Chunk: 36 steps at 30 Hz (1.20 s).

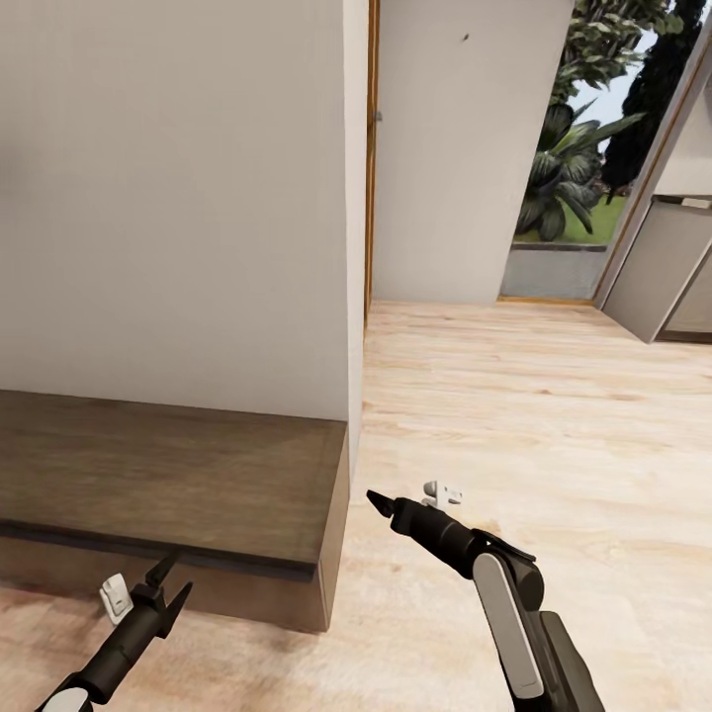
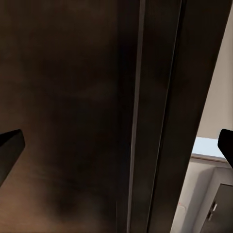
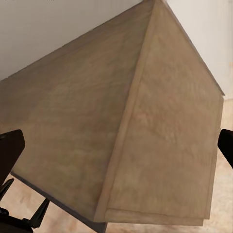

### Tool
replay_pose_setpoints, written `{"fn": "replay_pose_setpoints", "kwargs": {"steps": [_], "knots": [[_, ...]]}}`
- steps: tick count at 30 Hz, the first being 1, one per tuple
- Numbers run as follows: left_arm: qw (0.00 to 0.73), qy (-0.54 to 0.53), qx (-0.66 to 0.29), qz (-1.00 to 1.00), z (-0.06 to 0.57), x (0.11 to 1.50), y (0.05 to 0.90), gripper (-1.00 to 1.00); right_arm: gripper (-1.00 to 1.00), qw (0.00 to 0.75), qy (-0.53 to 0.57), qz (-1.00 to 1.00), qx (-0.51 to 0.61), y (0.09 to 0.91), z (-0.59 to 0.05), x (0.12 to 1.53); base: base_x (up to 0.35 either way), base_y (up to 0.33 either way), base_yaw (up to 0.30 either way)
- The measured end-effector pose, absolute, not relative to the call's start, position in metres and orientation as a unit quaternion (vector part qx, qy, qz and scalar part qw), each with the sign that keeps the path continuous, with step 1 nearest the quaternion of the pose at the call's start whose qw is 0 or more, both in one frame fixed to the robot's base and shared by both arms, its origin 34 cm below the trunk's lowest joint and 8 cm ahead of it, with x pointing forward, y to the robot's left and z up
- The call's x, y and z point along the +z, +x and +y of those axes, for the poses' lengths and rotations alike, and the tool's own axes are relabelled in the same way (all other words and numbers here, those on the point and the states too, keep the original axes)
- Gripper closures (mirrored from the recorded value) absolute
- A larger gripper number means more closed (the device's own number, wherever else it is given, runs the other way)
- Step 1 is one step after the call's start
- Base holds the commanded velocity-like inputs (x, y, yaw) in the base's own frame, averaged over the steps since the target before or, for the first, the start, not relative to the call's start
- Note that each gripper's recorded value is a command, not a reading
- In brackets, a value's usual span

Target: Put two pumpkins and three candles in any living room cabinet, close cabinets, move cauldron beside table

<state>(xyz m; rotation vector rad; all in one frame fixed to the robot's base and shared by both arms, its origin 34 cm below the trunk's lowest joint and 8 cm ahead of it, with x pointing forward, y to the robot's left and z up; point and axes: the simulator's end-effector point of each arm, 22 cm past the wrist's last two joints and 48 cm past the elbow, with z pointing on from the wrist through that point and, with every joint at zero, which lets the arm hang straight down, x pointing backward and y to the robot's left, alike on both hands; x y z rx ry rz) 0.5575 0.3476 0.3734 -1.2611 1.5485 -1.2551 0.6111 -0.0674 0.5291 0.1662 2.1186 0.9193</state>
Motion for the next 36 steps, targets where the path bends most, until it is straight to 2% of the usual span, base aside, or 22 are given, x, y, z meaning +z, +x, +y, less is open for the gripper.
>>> {"fn": "replay_pose_setpoints", "kwargs": {"steps": [7,10,36], "knots": [[0.382,-0.494,-0.492,0.607,0.348,0.374,0.558,-1.00,-1.00,0.420,0.150,0.829,0.336,0.627,-0.148,0.520,0.000,0.000,0.000],[0.382,-0.494,-0.492,0.607,0.348,0.374,0.558,-1.00,-1.00,0.423,0.168,0.825,0.335,0.628,-0.162,0.518,0.000,0.000,0.000],[0.382,-0.495,-0.493,0.605,0.348,0.374,0.558,-1.00,-1.00,0.416,0.171,0.829,0.333,0.626,-0.161,0.510,0.028,0.005,0.000]]}}
